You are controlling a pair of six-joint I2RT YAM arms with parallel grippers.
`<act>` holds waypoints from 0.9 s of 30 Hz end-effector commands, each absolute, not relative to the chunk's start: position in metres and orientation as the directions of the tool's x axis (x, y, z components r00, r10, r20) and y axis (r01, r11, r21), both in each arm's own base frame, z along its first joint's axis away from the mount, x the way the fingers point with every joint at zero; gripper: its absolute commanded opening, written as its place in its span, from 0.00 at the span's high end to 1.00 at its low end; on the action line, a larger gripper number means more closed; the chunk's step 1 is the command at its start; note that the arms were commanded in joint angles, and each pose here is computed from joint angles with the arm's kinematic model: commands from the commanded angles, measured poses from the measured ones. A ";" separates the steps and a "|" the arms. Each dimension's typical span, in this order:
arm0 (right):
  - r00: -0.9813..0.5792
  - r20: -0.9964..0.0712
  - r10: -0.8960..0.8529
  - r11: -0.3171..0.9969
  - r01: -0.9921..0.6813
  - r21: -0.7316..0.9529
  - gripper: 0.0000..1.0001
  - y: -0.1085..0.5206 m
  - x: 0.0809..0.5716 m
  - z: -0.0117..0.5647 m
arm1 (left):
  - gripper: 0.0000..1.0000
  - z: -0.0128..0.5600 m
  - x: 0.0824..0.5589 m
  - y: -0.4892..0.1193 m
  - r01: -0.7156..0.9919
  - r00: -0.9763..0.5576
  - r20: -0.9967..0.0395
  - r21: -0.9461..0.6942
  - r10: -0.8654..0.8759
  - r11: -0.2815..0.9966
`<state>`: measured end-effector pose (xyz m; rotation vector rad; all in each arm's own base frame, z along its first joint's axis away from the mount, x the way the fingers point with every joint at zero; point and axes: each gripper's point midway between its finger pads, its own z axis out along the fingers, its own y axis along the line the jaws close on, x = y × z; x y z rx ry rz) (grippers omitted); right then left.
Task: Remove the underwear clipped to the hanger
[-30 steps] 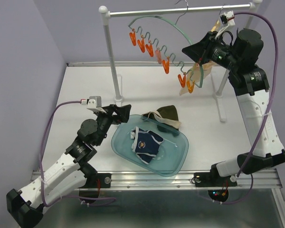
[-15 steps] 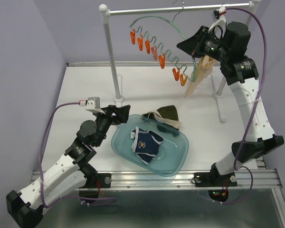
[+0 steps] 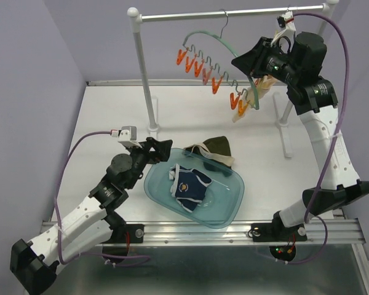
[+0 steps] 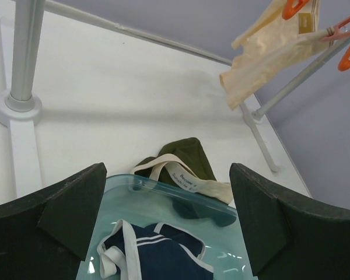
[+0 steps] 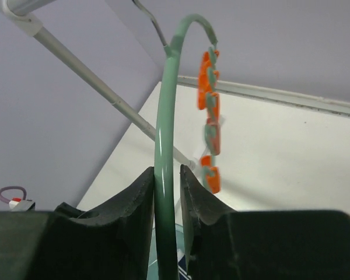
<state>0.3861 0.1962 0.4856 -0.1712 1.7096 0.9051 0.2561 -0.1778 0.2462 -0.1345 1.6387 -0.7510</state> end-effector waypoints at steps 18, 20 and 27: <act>0.129 -0.991 0.041 0.833 -0.552 -0.037 0.00 0.144 0.319 0.540 | 0.02 0.259 0.303 -0.260 0.549 -0.251 -0.944 -0.321 -0.214 0.772; 0.166 -0.986 0.000 0.846 -0.526 -0.089 0.00 0.135 0.309 0.539 | 0.02 0.244 0.312 -0.269 0.551 -0.276 -0.949 -0.288 -0.155 0.783; 0.116 -0.993 -0.025 0.940 -0.335 -0.063 0.00 0.091 0.299 0.497 | 0.06 0.189 0.334 -0.309 0.576 -0.435 -0.900 -0.285 -0.008 0.766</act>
